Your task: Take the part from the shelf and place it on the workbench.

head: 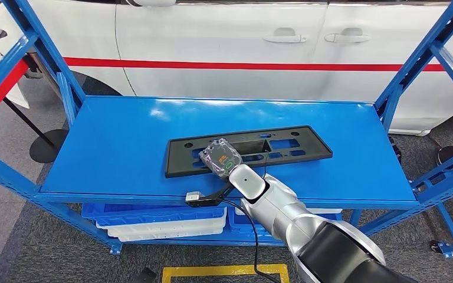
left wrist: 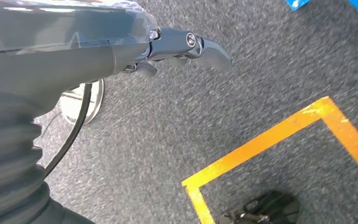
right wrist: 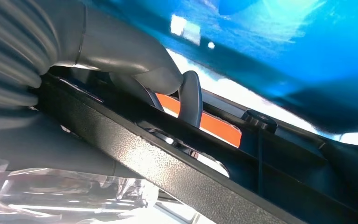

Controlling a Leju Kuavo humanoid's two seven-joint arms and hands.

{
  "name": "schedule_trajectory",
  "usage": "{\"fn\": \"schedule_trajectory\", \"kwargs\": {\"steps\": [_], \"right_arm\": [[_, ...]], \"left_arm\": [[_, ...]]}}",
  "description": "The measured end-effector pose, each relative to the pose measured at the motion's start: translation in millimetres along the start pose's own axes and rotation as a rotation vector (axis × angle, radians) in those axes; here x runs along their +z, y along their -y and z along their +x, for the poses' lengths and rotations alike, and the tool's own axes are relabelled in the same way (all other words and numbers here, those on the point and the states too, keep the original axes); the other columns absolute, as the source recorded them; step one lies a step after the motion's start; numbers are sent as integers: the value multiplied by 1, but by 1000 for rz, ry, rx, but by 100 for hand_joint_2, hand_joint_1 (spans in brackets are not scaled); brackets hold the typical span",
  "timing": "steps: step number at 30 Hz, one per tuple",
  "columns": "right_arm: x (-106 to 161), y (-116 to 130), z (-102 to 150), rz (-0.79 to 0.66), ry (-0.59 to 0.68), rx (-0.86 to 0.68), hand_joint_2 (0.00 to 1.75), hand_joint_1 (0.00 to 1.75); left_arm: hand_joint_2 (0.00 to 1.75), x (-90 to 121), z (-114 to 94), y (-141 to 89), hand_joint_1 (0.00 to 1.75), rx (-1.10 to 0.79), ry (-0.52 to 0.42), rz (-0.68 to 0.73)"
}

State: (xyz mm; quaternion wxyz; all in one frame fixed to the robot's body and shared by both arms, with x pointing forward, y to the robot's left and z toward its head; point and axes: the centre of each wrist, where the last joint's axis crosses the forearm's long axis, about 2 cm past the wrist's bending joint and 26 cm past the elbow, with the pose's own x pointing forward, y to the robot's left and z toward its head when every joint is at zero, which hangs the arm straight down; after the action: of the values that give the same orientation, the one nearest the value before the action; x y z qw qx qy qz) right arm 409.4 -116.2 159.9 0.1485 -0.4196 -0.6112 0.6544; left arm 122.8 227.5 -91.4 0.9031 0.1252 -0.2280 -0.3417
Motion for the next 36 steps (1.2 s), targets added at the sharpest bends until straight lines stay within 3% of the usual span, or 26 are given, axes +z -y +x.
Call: {"fn": "schedule_trajectory", "kwargs": {"steps": [16,26,36], "right_arm": [[5,9,-31,-43,52,-38,175,175],[26,39,-54,-107,43,-87,175,175],[35,79,-73,-193,39,-27,175,175]], "left_arm": [[175,0,-2,-2,0,78,63,80],[175,1,-11,0,0,87,42,75],[175,3,-16,2,0,87,31,69]]}}
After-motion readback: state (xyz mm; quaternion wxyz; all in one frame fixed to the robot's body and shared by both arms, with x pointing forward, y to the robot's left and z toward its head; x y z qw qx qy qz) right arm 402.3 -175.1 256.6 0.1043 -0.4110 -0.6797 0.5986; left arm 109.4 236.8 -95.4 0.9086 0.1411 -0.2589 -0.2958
